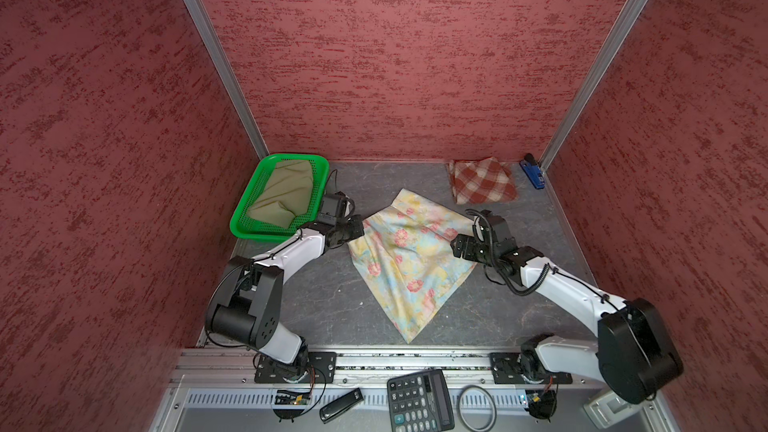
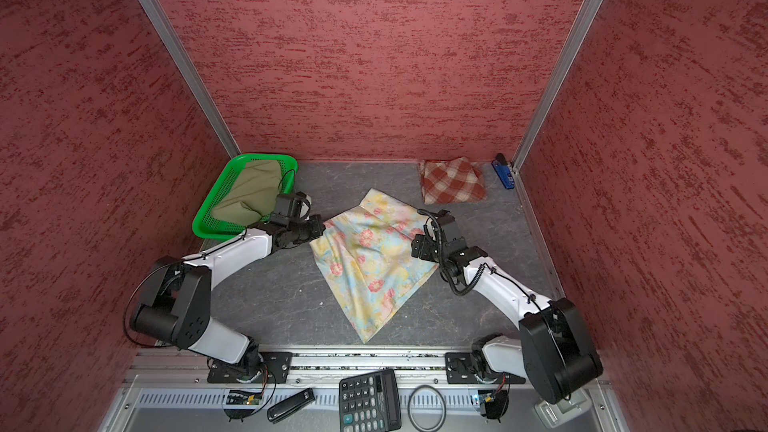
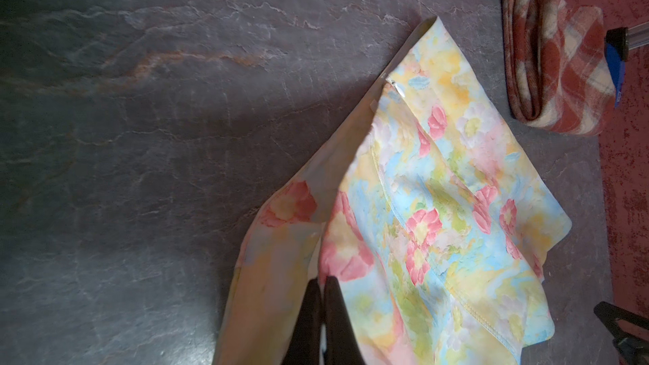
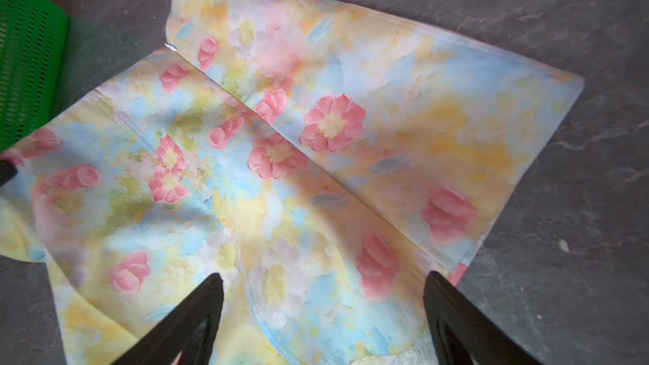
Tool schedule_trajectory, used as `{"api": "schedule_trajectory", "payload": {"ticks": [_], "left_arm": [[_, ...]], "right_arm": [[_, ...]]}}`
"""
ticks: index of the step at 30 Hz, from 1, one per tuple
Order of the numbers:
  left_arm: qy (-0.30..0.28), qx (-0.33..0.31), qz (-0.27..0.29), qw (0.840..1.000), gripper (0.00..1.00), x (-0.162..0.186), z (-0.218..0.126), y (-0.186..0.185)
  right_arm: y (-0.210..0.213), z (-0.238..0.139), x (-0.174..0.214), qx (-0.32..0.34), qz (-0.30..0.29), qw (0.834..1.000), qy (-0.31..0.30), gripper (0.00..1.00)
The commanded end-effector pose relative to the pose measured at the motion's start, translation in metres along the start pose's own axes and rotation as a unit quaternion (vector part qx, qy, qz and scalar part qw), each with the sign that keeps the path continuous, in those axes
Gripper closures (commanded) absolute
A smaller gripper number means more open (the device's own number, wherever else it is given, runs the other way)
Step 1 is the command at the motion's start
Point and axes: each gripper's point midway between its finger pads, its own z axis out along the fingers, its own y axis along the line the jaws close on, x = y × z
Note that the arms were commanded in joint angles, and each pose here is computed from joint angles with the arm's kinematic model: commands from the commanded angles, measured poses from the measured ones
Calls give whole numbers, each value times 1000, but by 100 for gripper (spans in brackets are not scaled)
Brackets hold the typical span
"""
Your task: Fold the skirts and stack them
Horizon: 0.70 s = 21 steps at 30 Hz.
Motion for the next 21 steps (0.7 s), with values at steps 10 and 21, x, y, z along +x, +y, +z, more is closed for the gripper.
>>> {"api": "schedule_trajectory", "payload": {"ticks": [10,21], "left_arm": [[7,-27,-16,999,100,13,-5,10],[2,-43,-60,997,100,28,-27,21]], "right_arm": [[-1,64,-10,46,-9,998,48,11],[49,151,-31,4,-39,993,108,11]]}}
